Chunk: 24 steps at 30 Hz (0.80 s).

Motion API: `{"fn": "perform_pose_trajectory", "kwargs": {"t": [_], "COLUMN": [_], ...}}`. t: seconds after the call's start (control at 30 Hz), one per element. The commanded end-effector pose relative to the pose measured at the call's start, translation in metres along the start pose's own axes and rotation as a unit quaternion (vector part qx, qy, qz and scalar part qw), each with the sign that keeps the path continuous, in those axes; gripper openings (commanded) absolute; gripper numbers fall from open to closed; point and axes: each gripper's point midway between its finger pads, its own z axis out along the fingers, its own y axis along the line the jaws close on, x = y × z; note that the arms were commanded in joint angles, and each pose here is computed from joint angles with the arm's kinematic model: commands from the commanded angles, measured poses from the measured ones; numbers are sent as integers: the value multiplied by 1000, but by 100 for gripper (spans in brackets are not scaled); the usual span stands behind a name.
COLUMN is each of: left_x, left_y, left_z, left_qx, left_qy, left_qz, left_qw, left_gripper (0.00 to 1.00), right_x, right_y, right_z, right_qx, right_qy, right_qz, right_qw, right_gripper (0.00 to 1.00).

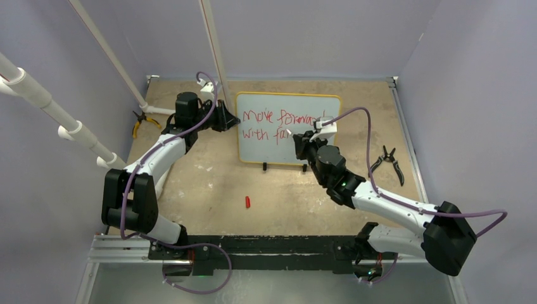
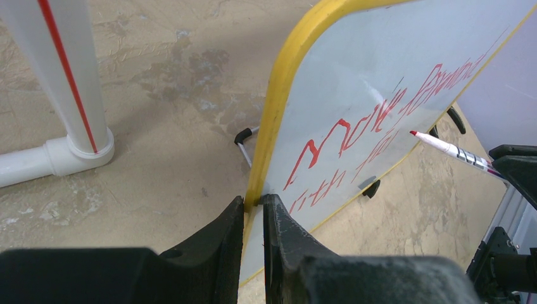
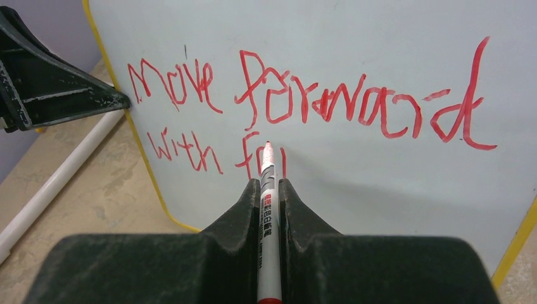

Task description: Write a sentence on the whiteboard

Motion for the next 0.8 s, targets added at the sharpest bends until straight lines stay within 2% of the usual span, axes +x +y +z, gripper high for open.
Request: {"fn": "perform_pose_trajectory", "kwargs": {"t": [0.0, 0.37, 0.63, 0.77], "left_x": [2, -1, 2, 1], "left_y": [-13, -17, -16, -17], "left_z": [0, -1, 0, -1], "left_qx": [20, 25, 26, 28], "left_qy": [7, 5, 7, 5], "left_qz": [8, 6, 1, 4], "left_qw": [1000, 1000, 1000, 1000], "left_gripper": [14, 14, 14, 14], "right_x": [-35, -18, -33, -24], "right_y": [7, -4, 6, 3], "right_z": [6, 17, 7, -2], "right_qx": [7, 36, -4, -16], "right_qy": [-49, -32, -54, -38], "right_qz": [6, -12, -2, -6], "right_qw": [999, 999, 999, 999], "right_gripper": [0, 0, 0, 0]}}
